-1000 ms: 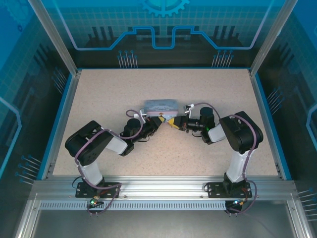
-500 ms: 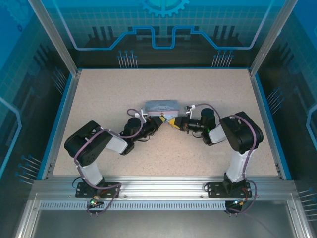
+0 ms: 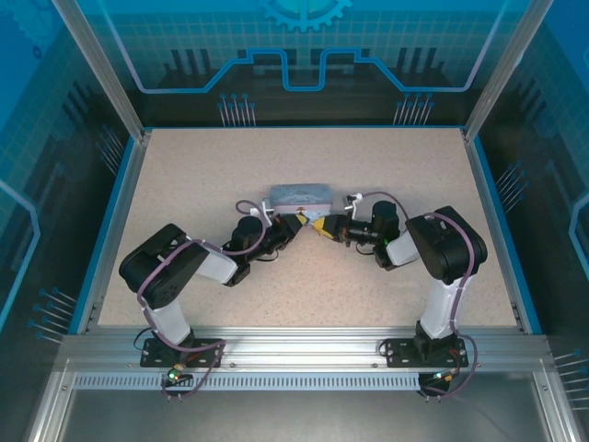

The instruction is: Unlock a padlock with a key

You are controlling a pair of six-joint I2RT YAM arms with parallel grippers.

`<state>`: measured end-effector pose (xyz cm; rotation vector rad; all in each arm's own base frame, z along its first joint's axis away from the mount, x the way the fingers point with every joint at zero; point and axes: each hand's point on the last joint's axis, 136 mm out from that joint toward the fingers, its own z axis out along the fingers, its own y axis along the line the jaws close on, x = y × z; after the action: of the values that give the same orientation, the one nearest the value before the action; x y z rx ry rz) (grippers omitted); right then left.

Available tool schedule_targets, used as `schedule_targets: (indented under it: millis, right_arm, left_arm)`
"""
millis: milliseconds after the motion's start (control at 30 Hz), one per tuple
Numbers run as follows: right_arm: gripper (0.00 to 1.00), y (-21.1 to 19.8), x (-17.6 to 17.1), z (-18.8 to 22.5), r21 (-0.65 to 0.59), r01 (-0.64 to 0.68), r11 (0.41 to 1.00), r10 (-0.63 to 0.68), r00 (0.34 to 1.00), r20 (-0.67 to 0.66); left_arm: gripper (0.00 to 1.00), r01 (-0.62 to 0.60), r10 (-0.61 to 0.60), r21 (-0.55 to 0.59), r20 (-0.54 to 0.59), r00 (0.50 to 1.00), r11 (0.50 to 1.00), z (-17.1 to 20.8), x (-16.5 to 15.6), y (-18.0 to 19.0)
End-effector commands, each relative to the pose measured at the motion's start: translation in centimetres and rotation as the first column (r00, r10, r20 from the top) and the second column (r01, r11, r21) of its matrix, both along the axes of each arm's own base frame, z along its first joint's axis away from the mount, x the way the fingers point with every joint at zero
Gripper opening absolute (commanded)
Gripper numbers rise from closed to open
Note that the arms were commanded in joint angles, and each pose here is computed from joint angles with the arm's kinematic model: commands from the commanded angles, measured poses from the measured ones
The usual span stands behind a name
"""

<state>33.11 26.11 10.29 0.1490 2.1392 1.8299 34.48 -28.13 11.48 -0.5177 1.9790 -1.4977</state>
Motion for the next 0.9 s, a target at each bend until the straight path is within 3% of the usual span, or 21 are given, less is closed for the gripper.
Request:
schedule_targets:
  millis: [0,633,867]
  right_arm:
    - [0.00,3.2,0.4,3.2,0.043,-0.036,0.998,0.030,0.992,0.121]
    - [0.00,4.6,-0.2,4.0,0.010,-0.052,0.999,0.050,0.989,0.139]
    - [0.00,4.4,-0.7,2.5,-0.072,-0.064,0.995,0.076,0.981,0.178]
  left_arm:
    - [0.00,0.299,-0.293,-0.057,0.094,0.951,0.953,3.2,-4.2,-5.4]
    - [0.00,0.298,-0.292,-0.065,0.081,0.953,0.952,1.3,-4.1,-5.4]
    - [0.00,0.297,-0.287,-0.105,0.098,0.953,0.949,2.5,-4.0,-5.5]
